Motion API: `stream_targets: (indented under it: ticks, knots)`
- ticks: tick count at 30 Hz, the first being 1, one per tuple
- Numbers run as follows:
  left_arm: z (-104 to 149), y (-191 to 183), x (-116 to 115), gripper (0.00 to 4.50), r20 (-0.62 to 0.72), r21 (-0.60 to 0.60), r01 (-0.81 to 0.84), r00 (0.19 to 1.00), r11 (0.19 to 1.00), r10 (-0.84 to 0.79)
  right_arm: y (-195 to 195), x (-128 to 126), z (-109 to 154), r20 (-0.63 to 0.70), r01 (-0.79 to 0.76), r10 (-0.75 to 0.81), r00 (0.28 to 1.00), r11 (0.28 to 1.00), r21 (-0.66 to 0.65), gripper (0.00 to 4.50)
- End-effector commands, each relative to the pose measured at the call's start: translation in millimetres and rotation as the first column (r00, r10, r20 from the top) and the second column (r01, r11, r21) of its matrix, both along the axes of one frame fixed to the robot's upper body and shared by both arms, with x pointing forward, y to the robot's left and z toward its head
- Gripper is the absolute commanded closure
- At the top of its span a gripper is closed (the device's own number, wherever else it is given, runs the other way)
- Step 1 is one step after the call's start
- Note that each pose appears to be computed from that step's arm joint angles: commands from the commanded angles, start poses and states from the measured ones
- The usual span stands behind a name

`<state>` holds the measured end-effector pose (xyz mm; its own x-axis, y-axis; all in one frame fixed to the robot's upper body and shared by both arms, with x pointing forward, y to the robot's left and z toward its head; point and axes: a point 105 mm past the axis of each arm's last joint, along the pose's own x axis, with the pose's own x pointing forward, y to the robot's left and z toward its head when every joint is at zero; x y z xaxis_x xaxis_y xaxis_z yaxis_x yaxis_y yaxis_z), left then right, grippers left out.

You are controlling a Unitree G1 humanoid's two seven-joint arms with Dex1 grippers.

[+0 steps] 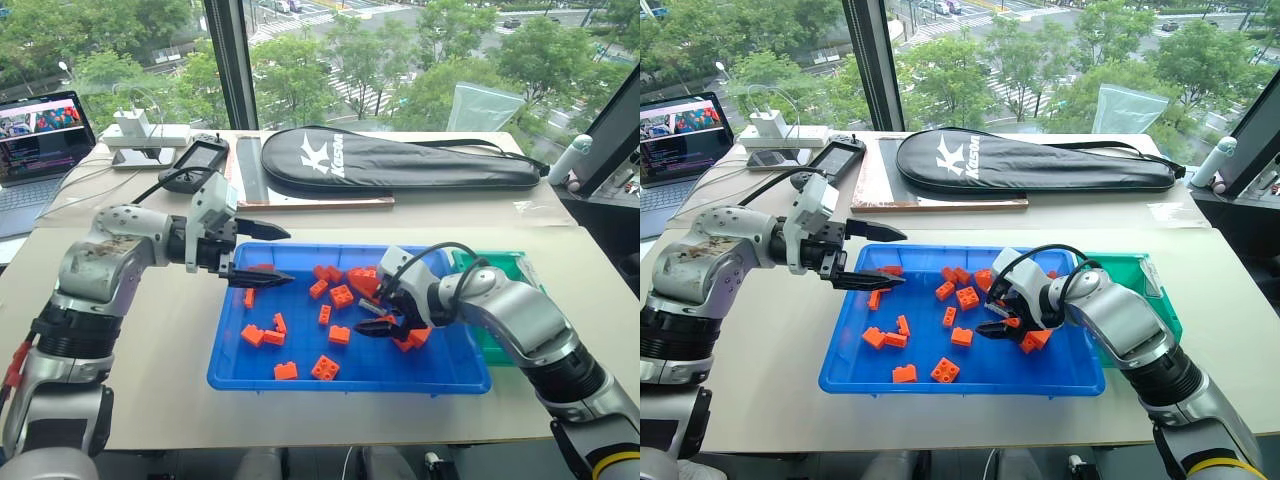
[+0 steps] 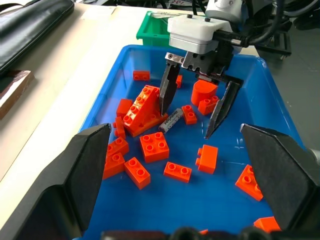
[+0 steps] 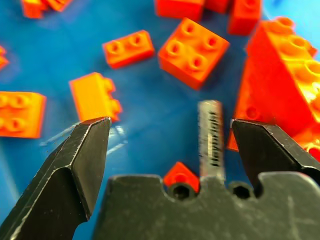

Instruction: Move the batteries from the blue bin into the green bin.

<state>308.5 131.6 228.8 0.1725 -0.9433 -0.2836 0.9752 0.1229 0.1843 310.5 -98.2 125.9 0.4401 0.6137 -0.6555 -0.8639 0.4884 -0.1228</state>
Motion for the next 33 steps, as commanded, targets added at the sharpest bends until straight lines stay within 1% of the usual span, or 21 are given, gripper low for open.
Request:
stream_targets:
  ticks: [1, 6, 9, 15, 19, 20, 21, 24, 25, 26, 28, 30, 32, 33]
  knots:
    - [9, 0, -3, 0.00, 0.040, 0.004, 0.007, 0.999, 1.000, -0.007, -1, 7, 2, 0.040, -0.001, 0.001, 0.999, 1.000, -0.009, 0.03]
    - [9, 1, -3, 0.00, 0.042, 0.008, 0.003, 0.999, 1.000, -0.003, -1, 9, -4, 0.029, 0.007, -0.006, 1.000, 1.000, -0.013, 0.03]
    - [8, 1, -2, 0.00, 0.042, 0.011, -0.001, 0.999, 1.000, 0.001, 2, 7, -9, 0.014, -0.001, 0.001, 1.000, 1.000, -0.012, 0.78]
    - [7, 1, -1, 0.00, 0.043, 0.011, -0.004, 0.999, 1.000, 0.004, 4, 6, -15, 0.021, -0.012, 0.013, 1.000, 1.000, -0.024, 2.82]
    - [8, 1, -1, 0.00, 0.043, 0.011, -0.004, 0.999, 1.000, 0.004, 6, 5, -4, 0.069, -0.043, 0.045, 0.997, 0.999, -0.023, 4.21]
    - [8, 1, -1, 0.00, 0.042, 0.010, -0.004, 0.999, 1.000, 0.003, 7, 5, -2, 0.073, -0.046, 0.047, 0.996, 0.999, -0.018, 4.24]
    - [8, 1, -1, 0.00, 0.041, 0.010, -0.002, 0.999, 1.000, 0.002, 6, 6, 5, 0.092, -0.049, 0.050, 0.995, 0.999, -0.012, 4.24]
    - [8, 0, -3, 0.00, 0.036, 0.005, 0.009, 0.999, 1.000, -0.010, 5, 7, 35, 0.149, -0.061, 0.055, 0.987, 0.997, 0.040, 4.24]
    - [8, 0, -4, 0.00, 0.032, 0.003, 0.017, 0.999, 1.000, -0.017, 1, 7, 52, 0.178, -0.058, 0.045, 0.983, 0.996, 0.070, 4.24]
    - [8, -1, -4, 0.00, 0.031, 0.003, 0.023, 0.999, 1.000, -0.023, -6, 8, 67, 0.205, -0.044, 0.023, 0.978, 0.994, 0.101, 4.24]
    - [9, -2, -4, 0.00, 0.030, 0.000, 0.028, 0.999, 1.000, -0.028, -25, 7, 86, 0.242, -0.029, 0.002, 0.970, 0.994, 0.108, 4.24]
    - [10, -3, -4, 0.00, 0.029, -0.003, 0.031, 0.999, 1.000, -0.031, -40, 4, 92, 0.250, -0.013, -0.012, 0.968, 0.995, 0.096, 4.24]
    - [10, -4, -5, 0.00, 0.025, -0.005, 0.046, 0.999, 0.999, -0.046, -67, 2, 109, 0.258, 0.051, -0.080, 0.963, 0.991, 0.120, 4.24]
    - [10, -5, -5, 0.00, 0.024, -0.007, 0.051, 0.998, 0.999, -0.051, -82, 1, 113, 0.258, 0.096, -0.122, 0.958, 0.989, 0.112, 4.24]
